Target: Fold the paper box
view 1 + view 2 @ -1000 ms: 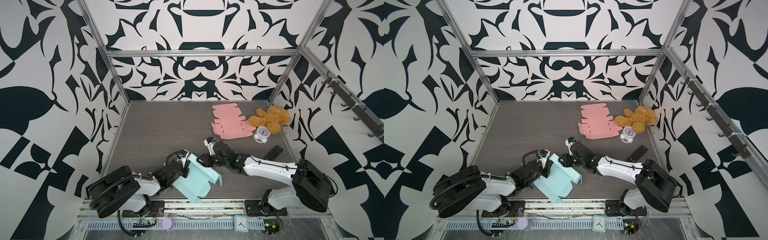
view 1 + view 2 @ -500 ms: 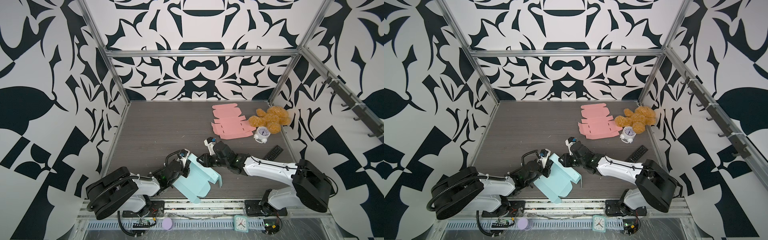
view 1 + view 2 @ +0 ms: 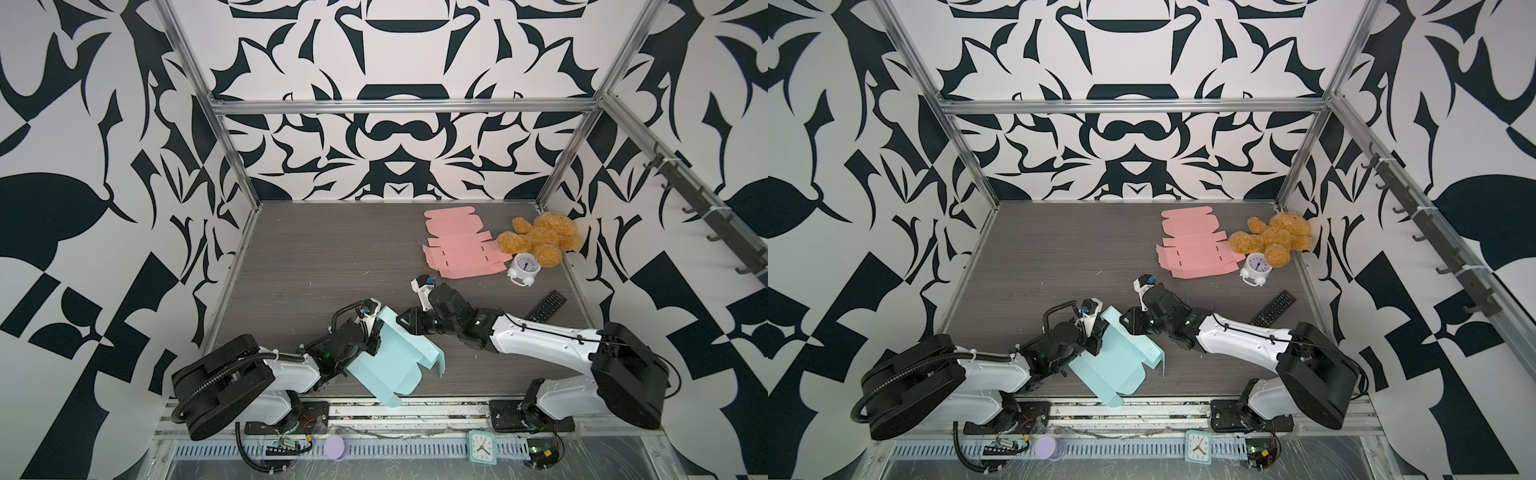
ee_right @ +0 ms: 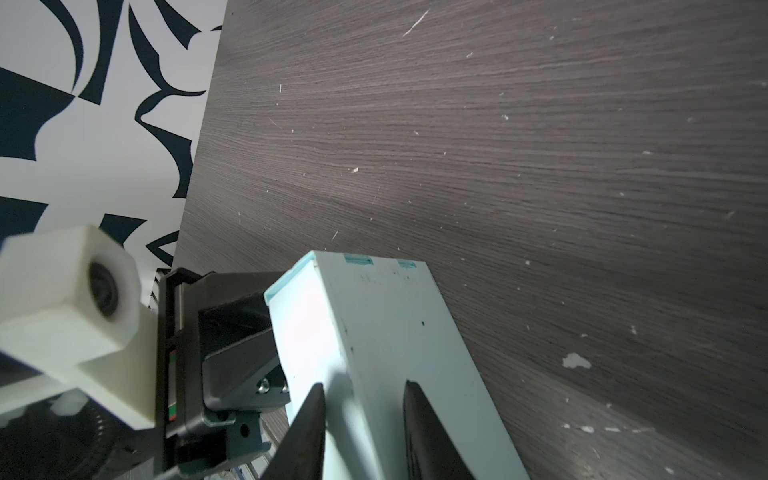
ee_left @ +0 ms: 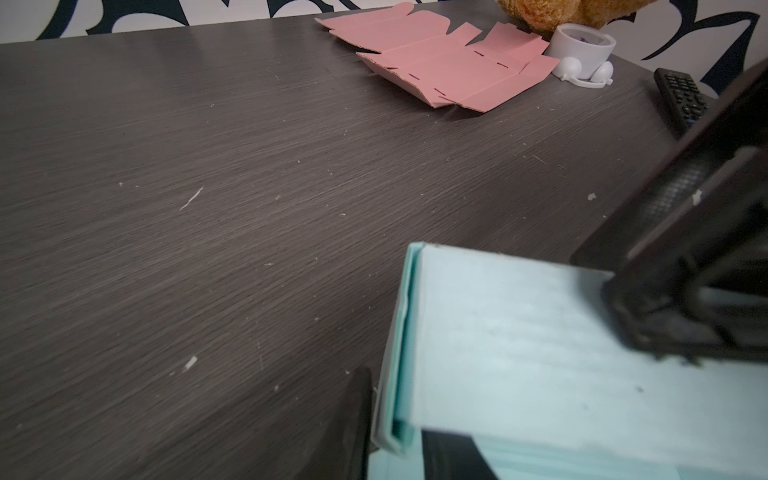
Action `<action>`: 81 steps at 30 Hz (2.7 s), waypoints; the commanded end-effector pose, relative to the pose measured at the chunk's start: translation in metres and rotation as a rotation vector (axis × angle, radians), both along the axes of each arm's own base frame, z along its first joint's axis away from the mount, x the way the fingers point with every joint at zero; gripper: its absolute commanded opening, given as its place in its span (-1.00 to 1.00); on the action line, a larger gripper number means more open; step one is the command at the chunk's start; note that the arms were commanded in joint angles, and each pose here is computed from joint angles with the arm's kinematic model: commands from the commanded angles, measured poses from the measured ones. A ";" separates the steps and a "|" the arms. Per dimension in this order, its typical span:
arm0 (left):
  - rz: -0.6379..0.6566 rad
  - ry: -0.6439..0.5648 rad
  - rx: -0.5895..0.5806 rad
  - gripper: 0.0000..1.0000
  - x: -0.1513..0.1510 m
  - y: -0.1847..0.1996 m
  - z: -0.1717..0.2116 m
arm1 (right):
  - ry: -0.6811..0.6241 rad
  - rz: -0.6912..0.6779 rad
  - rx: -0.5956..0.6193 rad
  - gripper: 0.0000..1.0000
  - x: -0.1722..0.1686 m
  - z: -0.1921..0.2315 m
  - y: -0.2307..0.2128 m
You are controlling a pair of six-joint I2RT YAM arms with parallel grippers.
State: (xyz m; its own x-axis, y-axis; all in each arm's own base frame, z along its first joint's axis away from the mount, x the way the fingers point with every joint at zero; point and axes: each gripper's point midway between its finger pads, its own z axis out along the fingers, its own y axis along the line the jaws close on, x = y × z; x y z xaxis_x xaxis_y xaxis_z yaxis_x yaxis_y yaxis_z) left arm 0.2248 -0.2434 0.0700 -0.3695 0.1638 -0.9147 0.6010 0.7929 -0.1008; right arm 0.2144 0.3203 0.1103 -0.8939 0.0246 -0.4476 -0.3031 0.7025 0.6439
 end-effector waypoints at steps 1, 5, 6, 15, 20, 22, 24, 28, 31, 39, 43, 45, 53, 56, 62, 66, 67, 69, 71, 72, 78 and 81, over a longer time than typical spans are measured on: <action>-0.002 -0.034 -0.054 -0.51 0.005 -0.009 0.019 | 0.009 -0.005 -0.039 -0.34 -0.005 -0.008 -0.008; 0.001 -0.040 -0.057 -0.62 0.007 -0.011 0.021 | 0.006 -0.006 -0.032 -0.34 -0.005 -0.006 -0.009; 0.001 -0.043 -0.059 -0.66 0.007 -0.011 0.022 | 0.006 -0.005 -0.031 -0.34 -0.006 -0.005 -0.009; -0.004 -0.037 -0.073 -0.82 0.004 -0.009 0.022 | -0.004 -0.002 -0.022 -0.30 -0.006 0.001 -0.009; 0.001 -0.026 -0.086 -0.83 0.002 -0.007 0.022 | -0.056 0.008 -0.067 -0.12 -0.004 0.014 -0.016; 0.018 -0.014 -0.084 -0.84 0.003 -0.004 0.021 | -0.097 0.011 -0.107 -0.04 -0.002 0.026 -0.023; 0.040 0.005 -0.086 -0.84 0.003 -0.001 0.023 | -0.152 0.001 -0.162 0.01 0.001 0.042 -0.036; 0.119 0.064 -0.044 -0.84 0.007 0.011 0.019 | -0.240 -0.024 -0.245 0.04 0.004 0.069 -0.060; 0.171 0.100 -0.016 -0.84 0.008 0.020 0.020 | -0.292 -0.029 -0.284 -0.03 0.002 0.086 -0.072; 0.281 0.171 0.048 -0.85 0.011 0.036 0.025 | -0.398 -0.061 -0.373 -0.41 0.001 0.115 -0.089; 0.315 0.179 0.061 -0.89 0.015 0.038 0.029 | -0.417 -0.047 -0.407 -0.66 -0.004 0.115 -0.086; 0.322 0.184 0.061 -0.90 0.016 0.037 0.032 | -0.419 -0.033 -0.433 -0.74 -0.005 0.111 -0.083; 0.337 0.220 0.061 -0.97 0.017 0.034 0.038 | -0.488 0.016 -0.603 -1.00 -0.008 0.098 -0.076; 0.335 0.224 0.051 -0.99 0.017 0.032 0.040 | -0.492 0.022 -0.641 -1.00 -0.005 0.091 -0.074; 0.336 0.228 0.034 -0.99 0.015 0.034 0.038 | -0.514 -0.018 -0.594 -1.00 0.000 0.091 -0.068; 0.331 0.226 0.025 -1.00 0.014 0.034 0.039 | -0.509 -0.007 -0.615 -1.00 0.003 0.083 -0.061; 0.331 0.227 0.022 -1.00 0.014 0.034 0.040 | -0.506 -0.002 -0.617 -1.00 0.003 0.081 -0.059; 0.331 0.225 0.021 -1.00 0.013 0.035 0.042 | -0.498 0.007 -0.632 -1.00 0.004 0.076 -0.058; 0.333 0.221 0.015 -1.00 0.013 0.037 0.043 | -0.496 0.009 -0.648 -1.00 0.004 0.072 -0.059; 0.331 0.218 0.010 -1.00 0.012 0.037 0.045 | -0.495 0.008 -0.648 -1.00 0.004 0.071 -0.059; 0.323 0.216 -0.014 -1.00 0.010 0.037 0.049 | -0.487 0.019 -0.645 -1.00 0.005 0.063 -0.054; 0.314 0.220 -0.024 -1.00 0.009 0.036 0.050 | -0.490 0.032 -0.604 -1.00 0.004 0.067 -0.046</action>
